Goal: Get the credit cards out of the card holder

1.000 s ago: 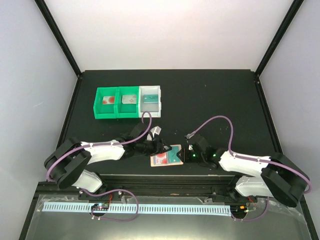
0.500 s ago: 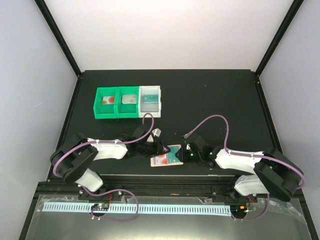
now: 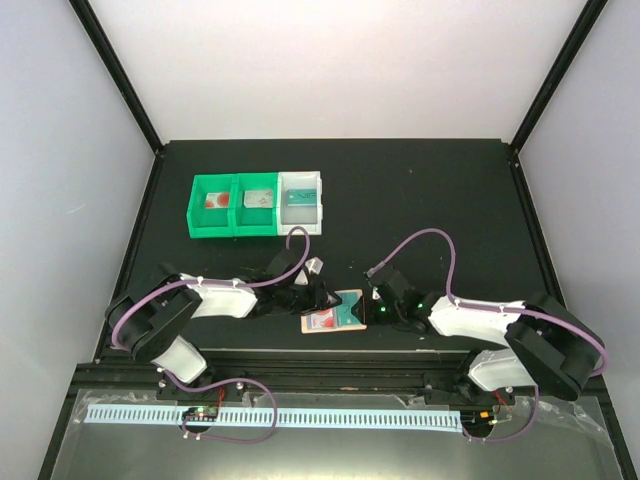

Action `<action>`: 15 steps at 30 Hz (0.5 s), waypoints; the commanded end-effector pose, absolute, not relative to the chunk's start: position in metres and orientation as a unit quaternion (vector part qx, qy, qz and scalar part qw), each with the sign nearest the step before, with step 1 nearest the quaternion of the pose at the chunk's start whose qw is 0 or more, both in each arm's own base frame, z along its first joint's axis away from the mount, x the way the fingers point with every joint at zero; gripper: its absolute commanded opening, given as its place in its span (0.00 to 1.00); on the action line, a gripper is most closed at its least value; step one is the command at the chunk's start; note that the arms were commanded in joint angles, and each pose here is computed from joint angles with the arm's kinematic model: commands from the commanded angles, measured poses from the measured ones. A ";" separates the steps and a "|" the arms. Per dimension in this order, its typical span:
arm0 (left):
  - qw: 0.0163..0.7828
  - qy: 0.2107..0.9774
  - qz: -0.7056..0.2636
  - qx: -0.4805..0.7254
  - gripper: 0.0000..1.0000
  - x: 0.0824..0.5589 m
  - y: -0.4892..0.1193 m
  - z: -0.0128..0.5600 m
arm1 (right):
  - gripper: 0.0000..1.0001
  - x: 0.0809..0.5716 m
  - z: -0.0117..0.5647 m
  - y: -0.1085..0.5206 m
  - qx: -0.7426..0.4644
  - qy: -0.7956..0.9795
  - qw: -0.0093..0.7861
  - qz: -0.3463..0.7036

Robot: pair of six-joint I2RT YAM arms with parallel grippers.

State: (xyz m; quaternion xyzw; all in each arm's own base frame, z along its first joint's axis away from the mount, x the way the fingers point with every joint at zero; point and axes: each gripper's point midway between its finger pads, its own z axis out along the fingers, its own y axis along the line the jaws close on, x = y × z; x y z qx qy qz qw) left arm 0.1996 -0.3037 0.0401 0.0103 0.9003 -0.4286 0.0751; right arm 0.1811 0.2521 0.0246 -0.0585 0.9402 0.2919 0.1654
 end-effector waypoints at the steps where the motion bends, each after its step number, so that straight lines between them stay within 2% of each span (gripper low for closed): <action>1: 0.074 0.909 -0.411 0.005 0.46 0.201 -0.298 0.027 | 0.18 0.185 0.033 0.250 -0.064 0.940 0.180 0.284; 15: 0.068 0.909 -0.411 0.005 0.46 0.197 -0.298 0.022 | 0.14 0.181 0.018 0.248 -0.065 0.947 0.162 0.270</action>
